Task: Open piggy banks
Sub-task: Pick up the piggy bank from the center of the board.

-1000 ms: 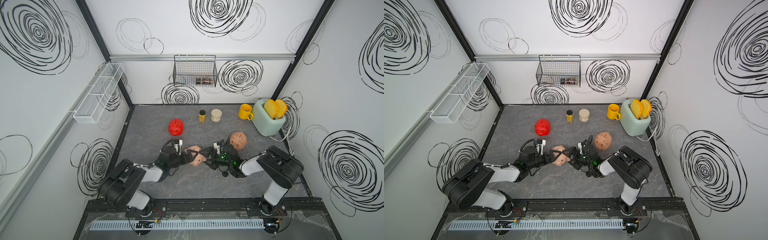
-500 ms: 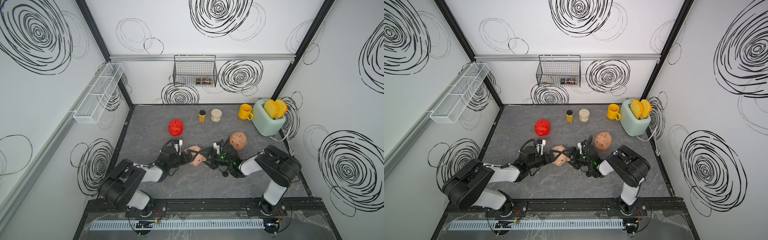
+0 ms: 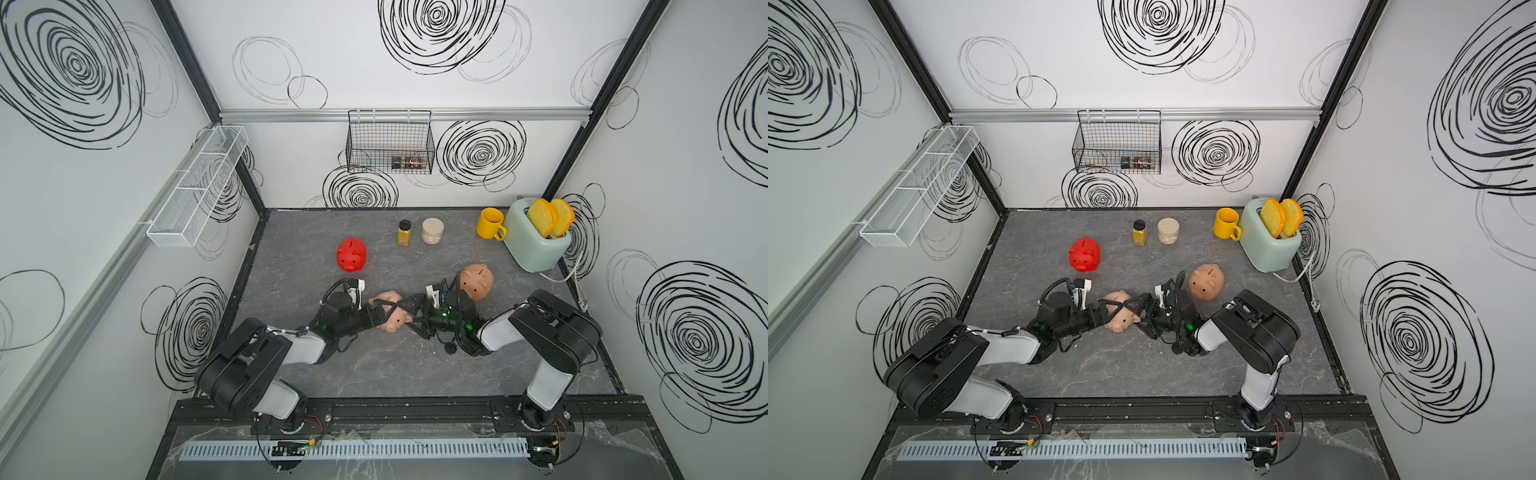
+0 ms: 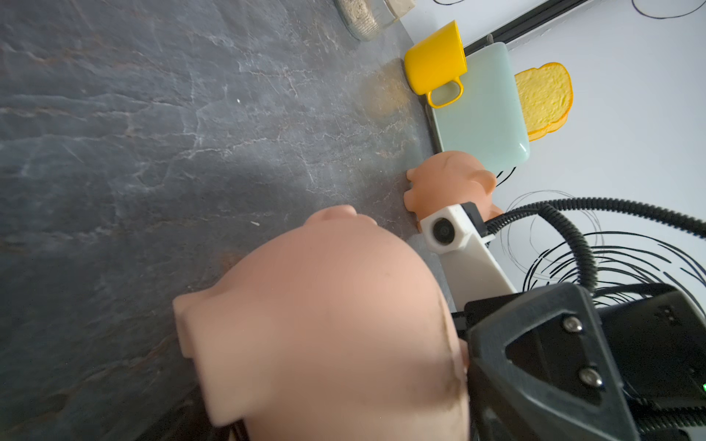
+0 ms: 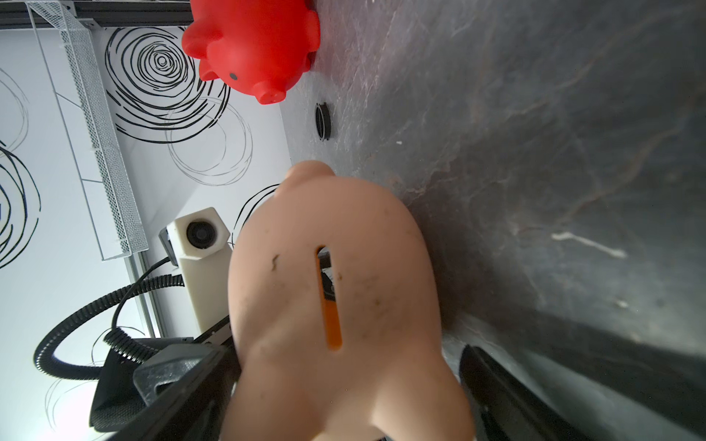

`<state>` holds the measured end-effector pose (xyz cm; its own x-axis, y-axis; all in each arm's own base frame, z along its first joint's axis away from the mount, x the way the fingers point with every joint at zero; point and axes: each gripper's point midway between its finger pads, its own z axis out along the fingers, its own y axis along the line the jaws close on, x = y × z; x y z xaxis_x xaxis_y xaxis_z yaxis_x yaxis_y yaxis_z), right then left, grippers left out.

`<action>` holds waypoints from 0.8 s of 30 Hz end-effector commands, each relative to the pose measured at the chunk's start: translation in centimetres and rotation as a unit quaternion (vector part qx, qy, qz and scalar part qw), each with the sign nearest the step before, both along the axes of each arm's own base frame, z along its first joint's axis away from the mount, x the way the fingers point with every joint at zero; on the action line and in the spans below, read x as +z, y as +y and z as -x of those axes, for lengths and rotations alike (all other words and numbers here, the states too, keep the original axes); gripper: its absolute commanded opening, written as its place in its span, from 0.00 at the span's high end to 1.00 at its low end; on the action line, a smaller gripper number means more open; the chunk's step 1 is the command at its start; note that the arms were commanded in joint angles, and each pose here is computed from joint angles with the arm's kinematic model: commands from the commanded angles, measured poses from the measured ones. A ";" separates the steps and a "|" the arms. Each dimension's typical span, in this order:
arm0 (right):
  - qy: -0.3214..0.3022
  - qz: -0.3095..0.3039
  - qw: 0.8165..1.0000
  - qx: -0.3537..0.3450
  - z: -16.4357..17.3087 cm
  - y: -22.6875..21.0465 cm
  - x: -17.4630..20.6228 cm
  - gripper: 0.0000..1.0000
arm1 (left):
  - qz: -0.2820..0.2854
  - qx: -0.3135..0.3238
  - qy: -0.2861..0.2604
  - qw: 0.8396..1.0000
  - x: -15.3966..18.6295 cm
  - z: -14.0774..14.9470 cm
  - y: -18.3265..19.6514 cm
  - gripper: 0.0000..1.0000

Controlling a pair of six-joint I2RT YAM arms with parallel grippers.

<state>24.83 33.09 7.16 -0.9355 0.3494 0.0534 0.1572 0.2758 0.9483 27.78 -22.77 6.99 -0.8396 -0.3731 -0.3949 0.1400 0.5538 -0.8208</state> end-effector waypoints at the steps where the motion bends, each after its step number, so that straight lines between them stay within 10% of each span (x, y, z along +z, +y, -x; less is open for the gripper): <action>1: -0.022 -0.020 0.999 0.020 0.3 0.8 1.2 0.05 | -0.018 -0.005 0.046 0.999 -2.4 1.2 0.3 0.04; 24: -0.027 -0.018 0.999 0.023 1.1 0.2 1.0 0.06 | -0.019 -0.005 0.048 0.999 -2.5 1.2 0.4 0.04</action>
<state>24.27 32.95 7.15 -0.9406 0.3370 0.0418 0.1394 0.2708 0.9525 27.78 -22.84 6.98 -0.8402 -0.3713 -0.3954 0.1430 0.5515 -0.8218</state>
